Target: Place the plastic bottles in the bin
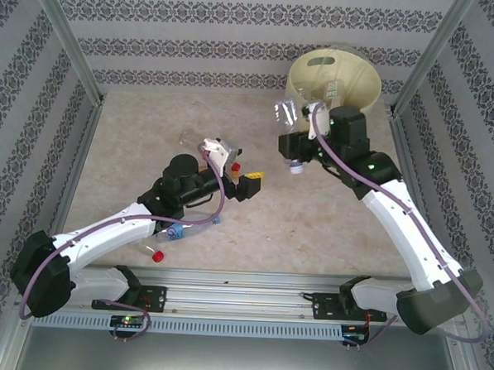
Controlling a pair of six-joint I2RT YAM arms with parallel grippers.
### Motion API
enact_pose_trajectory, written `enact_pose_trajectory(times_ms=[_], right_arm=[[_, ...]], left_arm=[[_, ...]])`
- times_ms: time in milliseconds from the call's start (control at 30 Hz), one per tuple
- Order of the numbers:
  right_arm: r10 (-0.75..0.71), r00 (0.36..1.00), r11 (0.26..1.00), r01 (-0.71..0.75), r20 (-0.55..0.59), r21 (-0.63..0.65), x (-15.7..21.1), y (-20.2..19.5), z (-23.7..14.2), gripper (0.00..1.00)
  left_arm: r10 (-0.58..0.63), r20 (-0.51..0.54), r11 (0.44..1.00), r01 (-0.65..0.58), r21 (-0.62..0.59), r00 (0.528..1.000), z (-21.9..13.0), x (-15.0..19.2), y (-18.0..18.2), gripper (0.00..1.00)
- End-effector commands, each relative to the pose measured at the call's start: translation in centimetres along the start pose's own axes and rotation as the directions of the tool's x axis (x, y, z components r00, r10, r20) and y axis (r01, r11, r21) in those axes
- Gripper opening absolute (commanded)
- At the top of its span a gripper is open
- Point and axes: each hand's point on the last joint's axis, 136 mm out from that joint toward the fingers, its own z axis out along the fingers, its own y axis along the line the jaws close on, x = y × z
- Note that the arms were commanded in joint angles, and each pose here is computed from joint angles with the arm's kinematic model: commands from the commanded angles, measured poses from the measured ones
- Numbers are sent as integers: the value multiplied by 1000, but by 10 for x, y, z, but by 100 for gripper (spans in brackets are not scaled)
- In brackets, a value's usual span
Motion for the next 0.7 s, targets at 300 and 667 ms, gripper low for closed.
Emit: enact_pose_trajectory(times_ms=[300,667], right_arm=[[-8,981,969,-40,195,242,-110,-66,-33,56],[2,984,894,-82,179,441,-155,-148,-11,56]], left_arm=[[-15,166,997,2,79,986,-9,-34,-12,100],[7,153,996,-20,86,988,-14,-35,-15,100]])
